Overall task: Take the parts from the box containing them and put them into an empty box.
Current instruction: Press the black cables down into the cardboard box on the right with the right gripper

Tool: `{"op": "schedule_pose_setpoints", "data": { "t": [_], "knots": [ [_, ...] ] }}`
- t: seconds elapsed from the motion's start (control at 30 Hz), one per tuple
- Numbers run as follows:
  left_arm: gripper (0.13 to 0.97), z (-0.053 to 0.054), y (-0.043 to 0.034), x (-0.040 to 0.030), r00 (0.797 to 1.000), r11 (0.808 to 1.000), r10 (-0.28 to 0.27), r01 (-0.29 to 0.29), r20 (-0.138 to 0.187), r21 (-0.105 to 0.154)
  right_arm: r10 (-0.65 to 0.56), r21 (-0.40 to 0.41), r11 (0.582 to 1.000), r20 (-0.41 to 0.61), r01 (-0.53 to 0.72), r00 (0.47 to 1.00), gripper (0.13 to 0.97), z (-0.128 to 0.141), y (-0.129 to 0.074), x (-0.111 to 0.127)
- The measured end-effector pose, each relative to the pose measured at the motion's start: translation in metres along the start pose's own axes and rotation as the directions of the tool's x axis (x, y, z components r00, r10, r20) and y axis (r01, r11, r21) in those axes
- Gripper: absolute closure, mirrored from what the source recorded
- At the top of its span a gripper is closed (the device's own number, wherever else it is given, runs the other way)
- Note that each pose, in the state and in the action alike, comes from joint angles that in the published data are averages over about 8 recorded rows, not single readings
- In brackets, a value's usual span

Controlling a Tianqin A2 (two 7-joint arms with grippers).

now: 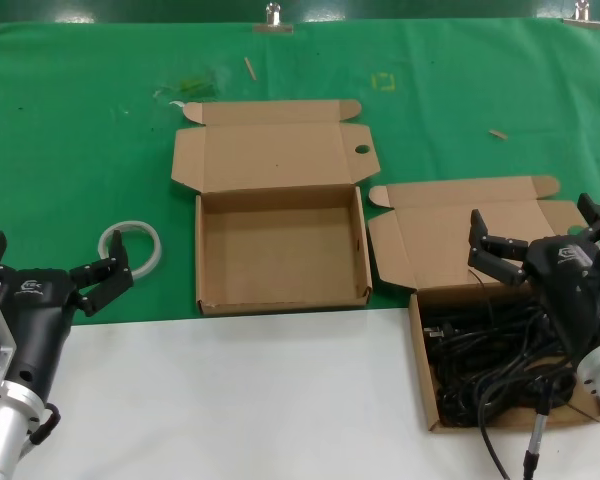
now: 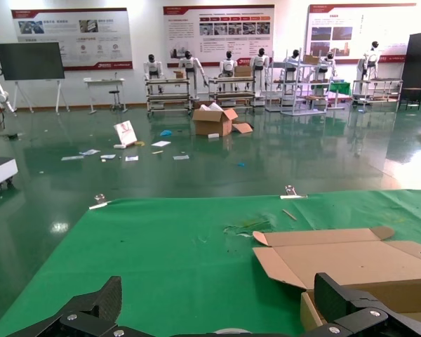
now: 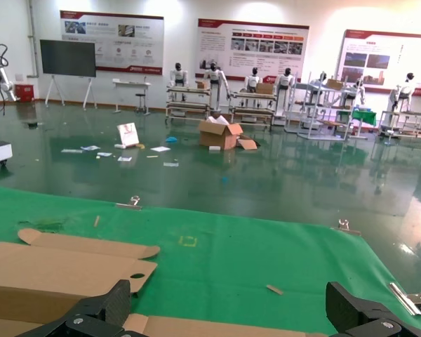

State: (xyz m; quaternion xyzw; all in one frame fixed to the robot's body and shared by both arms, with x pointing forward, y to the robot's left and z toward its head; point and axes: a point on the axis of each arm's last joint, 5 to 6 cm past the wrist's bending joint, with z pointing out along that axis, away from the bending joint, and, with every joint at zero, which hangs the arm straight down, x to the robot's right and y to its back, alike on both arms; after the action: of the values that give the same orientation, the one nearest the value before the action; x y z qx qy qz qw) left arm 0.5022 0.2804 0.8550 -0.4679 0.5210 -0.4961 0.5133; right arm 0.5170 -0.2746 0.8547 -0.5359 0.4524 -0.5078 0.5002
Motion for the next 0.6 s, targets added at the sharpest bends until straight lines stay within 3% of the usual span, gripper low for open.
{"op": "schedule_pose_setpoints", "data": {
  "t": [0.6],
  "knots": [
    [0.132,0.0000,0.0000,0.0000,1.000,1.000,0.000,0.000,0.000,0.000,0.000,0.000,1.000,0.000,0.000,1.000,0.130,0.0000,0.0000,0.0000]
  ]
}}
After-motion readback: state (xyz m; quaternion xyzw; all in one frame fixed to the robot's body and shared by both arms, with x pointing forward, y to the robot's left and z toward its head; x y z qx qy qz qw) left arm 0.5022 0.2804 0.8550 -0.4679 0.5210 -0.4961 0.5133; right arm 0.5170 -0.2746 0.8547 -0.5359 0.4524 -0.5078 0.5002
